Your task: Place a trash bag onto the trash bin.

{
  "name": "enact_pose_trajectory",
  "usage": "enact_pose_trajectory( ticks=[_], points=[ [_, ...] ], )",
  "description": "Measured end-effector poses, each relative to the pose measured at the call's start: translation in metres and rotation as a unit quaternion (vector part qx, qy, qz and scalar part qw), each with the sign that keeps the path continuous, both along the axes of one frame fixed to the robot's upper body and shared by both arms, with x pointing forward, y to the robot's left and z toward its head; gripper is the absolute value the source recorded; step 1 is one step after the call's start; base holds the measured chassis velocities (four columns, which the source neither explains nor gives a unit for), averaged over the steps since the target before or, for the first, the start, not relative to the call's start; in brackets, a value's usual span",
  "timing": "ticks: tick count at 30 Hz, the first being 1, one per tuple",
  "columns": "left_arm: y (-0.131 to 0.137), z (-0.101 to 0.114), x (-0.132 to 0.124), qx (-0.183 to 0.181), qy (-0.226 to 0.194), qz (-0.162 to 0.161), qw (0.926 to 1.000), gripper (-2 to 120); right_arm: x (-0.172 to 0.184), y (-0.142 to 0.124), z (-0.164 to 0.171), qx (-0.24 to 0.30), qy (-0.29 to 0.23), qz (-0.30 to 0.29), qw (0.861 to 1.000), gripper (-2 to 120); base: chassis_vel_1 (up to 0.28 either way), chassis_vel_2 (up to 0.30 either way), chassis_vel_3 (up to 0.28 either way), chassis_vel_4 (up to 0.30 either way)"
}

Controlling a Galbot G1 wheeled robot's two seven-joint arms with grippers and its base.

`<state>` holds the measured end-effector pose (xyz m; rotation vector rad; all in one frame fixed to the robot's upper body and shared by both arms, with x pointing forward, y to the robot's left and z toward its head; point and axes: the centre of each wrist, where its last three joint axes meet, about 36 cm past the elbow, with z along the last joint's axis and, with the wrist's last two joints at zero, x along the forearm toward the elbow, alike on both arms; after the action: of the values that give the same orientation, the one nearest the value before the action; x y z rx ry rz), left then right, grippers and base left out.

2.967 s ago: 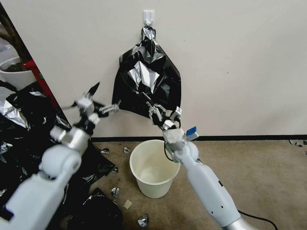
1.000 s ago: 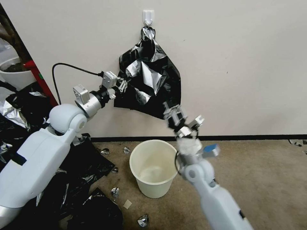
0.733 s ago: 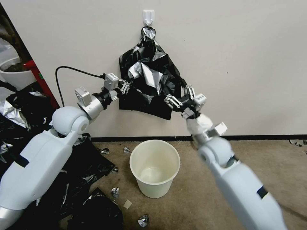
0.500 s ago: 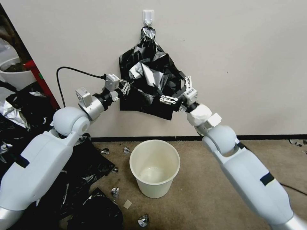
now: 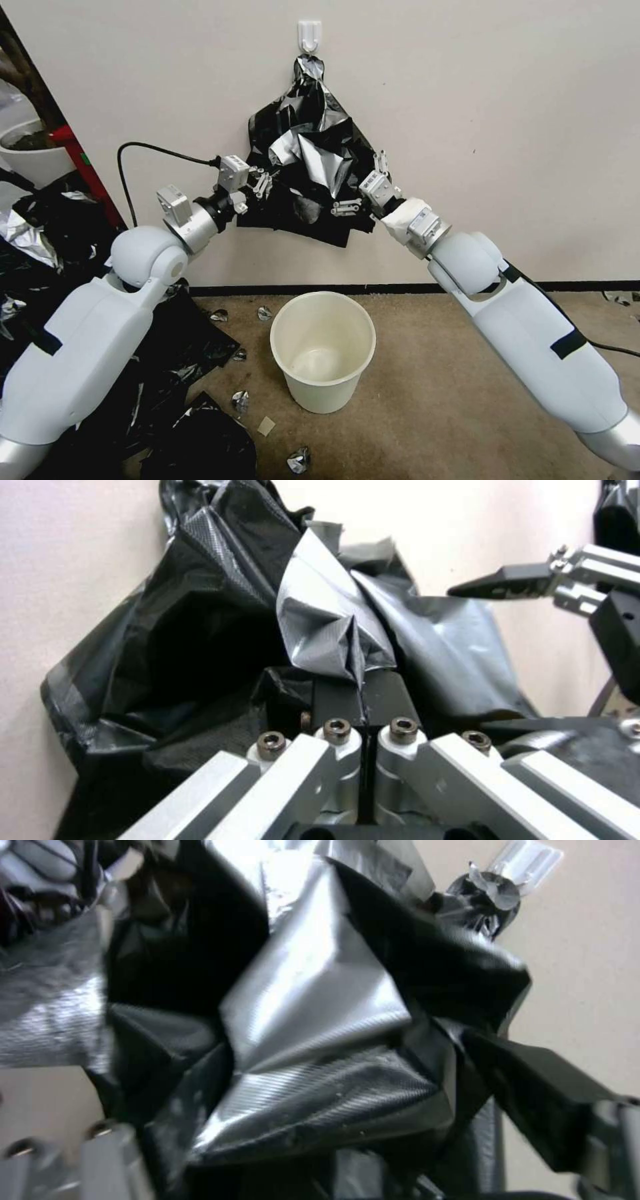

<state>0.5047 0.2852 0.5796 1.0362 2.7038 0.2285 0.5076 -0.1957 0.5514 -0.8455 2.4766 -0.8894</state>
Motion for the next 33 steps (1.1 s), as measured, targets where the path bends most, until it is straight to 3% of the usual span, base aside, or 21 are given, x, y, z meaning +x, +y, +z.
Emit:
enact_pose_trajectory(
  ticks=[17, 20, 23, 24, 25, 29, 30, 31, 33],
  points=[
    [0.006, 0.004, -0.012, -0.013, -0.003, 0.002, 0.9999, 0, 0.007, 0.013, 0.007, 0.007, -0.030, 0.005, 1.000, 22, 0.000, 0.000, 0.000, 0.000],
    [0.008, 0.005, -0.014, -0.014, -0.004, 0.004, 0.9999, 0, 0.006, 0.012, 0.002, 0.017, -0.030, -0.004, 0.999, 14, 0.000, 0.000, 0.000, 0.000],
    [0.008, 0.005, -0.014, -0.014, -0.004, 0.004, 0.9999, 0, 0.005, 0.012, 0.002, 0.018, -0.030, -0.005, 0.999, 14, 0.000, 0.000, 0.000, 0.000],
    [0.010, 0.003, -0.017, -0.016, -0.003, 0.007, 0.9998, 0, -0.001, 0.014, -0.006, 0.054, -0.027, -0.026, 0.998, 1, 0.000, 0.000, 0.000, 0.000],
    [0.010, 0.003, -0.017, -0.016, -0.003, 0.007, 0.9998, 0, -0.001, 0.014, -0.006, 0.054, -0.027, -0.026, 0.998, 1, 0.000, 0.000, 0.000, 0.000],
    [0.013, -0.001, -0.023, -0.022, 0.000, 0.013, 0.9997, 0, -0.023, 0.025, -0.021, 0.168, 0.024, -0.038, 0.985, 0, 0.000, 0.000, 0.000, 0.000],
    [0.013, -0.001, -0.023, -0.022, 0.000, 0.013, 0.9997, 0, -0.023, 0.025, -0.021, 0.168, 0.024, -0.038, 0.985, 0, 0.000, 0.000, 0.000, 0.000],
    [0.013, -0.002, -0.024, -0.025, 0.000, 0.014, 0.9996, 0, -0.030, 0.031, -0.024, 0.205, 0.044, -0.033, 0.977, 0, 0.000, 0.000, 0.000, 0.000],
    [0.014, -0.005, -0.031, -0.030, 0.000, 0.017, 0.9994, 0, -0.053, 0.047, -0.025, 0.300, 0.096, -0.010, 0.949, 0, 0.000, 0.000, 0.000, 0.000]
  ],
)
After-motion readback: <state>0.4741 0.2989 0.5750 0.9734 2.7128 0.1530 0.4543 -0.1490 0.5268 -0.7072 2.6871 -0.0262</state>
